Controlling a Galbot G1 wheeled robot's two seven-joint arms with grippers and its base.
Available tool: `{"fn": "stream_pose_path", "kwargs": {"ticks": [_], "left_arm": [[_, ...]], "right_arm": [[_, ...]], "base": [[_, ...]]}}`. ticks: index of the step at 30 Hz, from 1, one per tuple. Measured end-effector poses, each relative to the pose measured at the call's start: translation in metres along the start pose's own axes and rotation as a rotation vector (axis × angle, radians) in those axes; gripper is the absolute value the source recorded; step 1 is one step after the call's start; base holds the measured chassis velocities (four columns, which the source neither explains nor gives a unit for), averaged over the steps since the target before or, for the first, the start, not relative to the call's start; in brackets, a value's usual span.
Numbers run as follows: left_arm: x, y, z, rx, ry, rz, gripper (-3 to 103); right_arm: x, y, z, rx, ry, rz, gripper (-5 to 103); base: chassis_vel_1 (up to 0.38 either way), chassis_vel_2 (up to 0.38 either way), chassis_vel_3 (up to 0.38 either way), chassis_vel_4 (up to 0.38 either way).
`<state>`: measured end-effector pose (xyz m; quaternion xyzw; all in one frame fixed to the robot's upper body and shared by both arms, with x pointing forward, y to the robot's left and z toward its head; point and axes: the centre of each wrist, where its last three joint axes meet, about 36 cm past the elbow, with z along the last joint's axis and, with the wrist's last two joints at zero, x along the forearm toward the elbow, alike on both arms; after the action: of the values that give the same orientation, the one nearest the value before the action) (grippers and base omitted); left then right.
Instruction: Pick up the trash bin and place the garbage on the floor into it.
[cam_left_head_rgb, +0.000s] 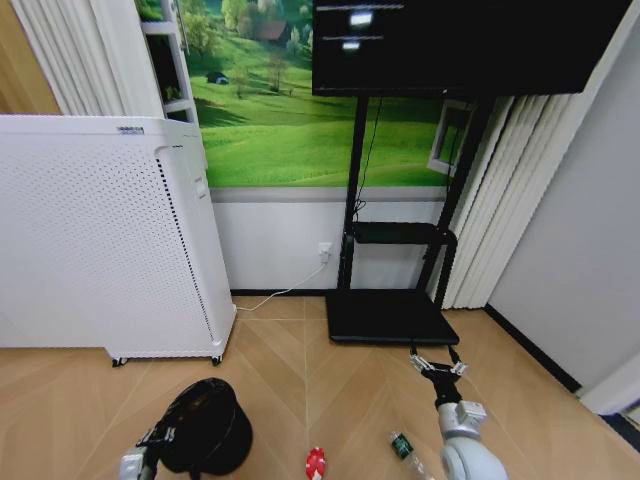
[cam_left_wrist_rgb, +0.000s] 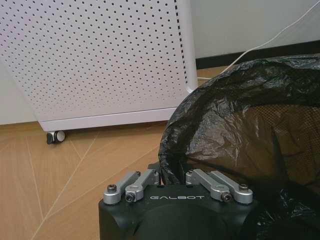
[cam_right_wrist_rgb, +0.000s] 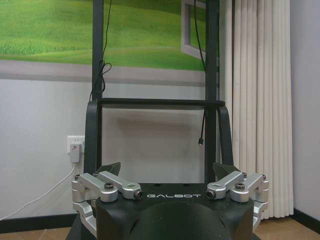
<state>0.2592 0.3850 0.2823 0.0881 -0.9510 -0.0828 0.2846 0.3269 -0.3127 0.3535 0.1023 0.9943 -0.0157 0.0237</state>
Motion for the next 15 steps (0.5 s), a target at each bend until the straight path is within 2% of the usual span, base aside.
{"fn": "stream_pose_path", "kwargs": {"ticks": [10,14,15], "left_arm": [[0.002,-0.007,-0.001,-0.010,-0.022,-0.006,18],[0.006,-0.009,-0.012,-0.008,-0.050,-0.010,18],[0.010,-0.009,-0.026,-0.009,-0.090,-0.017,11]], "right_arm": [[-0.001,-0.001,0.000,0.002,-0.003,0.000,100],[-0.001,-0.001,0.001,0.005,-0.002,0.002,100],[-0.001,-0.001,0.001,0.008,-0.001,0.004,100]], "base": [[0.000,0.000,0.000,0.000],[0.000,0.000,0.000,0.000],[0.000,0.000,0.000,0.000]]}}
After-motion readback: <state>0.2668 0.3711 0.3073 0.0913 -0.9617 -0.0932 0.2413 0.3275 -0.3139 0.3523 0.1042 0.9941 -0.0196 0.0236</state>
